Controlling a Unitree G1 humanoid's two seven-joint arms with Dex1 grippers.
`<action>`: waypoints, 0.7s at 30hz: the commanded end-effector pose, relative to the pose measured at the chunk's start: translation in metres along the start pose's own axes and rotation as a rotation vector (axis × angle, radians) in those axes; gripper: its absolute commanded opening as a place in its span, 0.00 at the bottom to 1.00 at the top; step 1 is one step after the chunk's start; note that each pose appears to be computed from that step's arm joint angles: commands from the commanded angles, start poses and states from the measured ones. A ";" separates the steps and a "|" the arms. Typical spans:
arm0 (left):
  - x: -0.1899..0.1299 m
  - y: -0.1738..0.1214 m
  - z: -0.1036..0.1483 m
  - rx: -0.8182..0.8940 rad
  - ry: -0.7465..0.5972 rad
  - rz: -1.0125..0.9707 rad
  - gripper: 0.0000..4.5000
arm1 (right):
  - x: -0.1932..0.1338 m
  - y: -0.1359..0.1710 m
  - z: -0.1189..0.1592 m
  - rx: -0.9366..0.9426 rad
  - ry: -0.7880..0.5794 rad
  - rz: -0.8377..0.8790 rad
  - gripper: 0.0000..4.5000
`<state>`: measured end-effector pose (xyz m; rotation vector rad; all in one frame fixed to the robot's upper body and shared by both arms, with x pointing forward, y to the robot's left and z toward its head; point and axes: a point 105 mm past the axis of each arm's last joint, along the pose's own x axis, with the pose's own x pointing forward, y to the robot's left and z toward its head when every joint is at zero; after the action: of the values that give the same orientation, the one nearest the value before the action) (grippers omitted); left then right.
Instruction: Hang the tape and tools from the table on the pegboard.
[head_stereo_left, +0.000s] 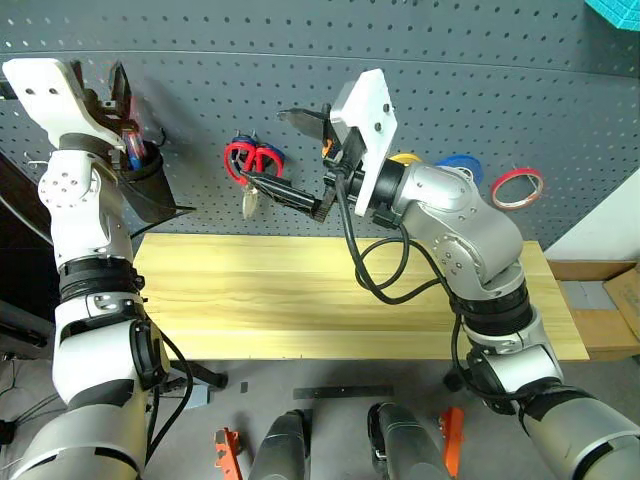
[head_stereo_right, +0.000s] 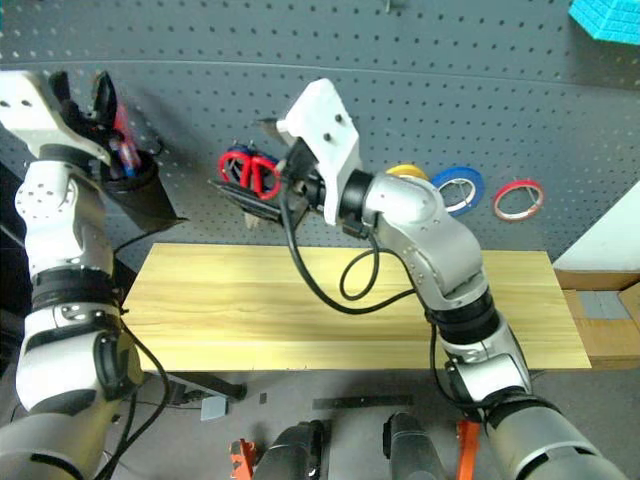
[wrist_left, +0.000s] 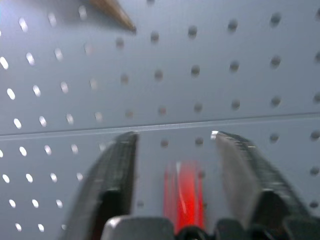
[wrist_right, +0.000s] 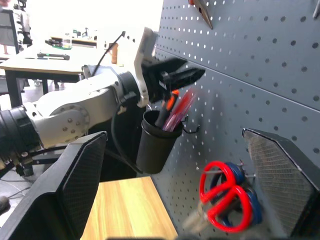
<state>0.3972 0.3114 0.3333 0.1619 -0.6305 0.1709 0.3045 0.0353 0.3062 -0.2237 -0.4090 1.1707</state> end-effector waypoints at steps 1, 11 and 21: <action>-0.001 0.001 0.050 0.021 -0.172 0.040 0.77 | -0.006 0.002 0.016 -0.023 -0.051 -0.006 1.00; -0.074 -0.111 0.044 -0.123 0.077 -0.327 0.77 | -0.066 -0.002 -0.014 0.062 0.059 -0.152 1.00; -0.164 -0.137 -0.042 -0.218 0.473 -0.416 0.77 | -0.111 0.001 -0.094 0.079 0.191 -0.439 1.00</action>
<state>0.3203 0.1674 0.1845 0.0287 -0.0989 -0.2609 0.3031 -0.0544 0.1924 -0.1497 -0.1547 0.7866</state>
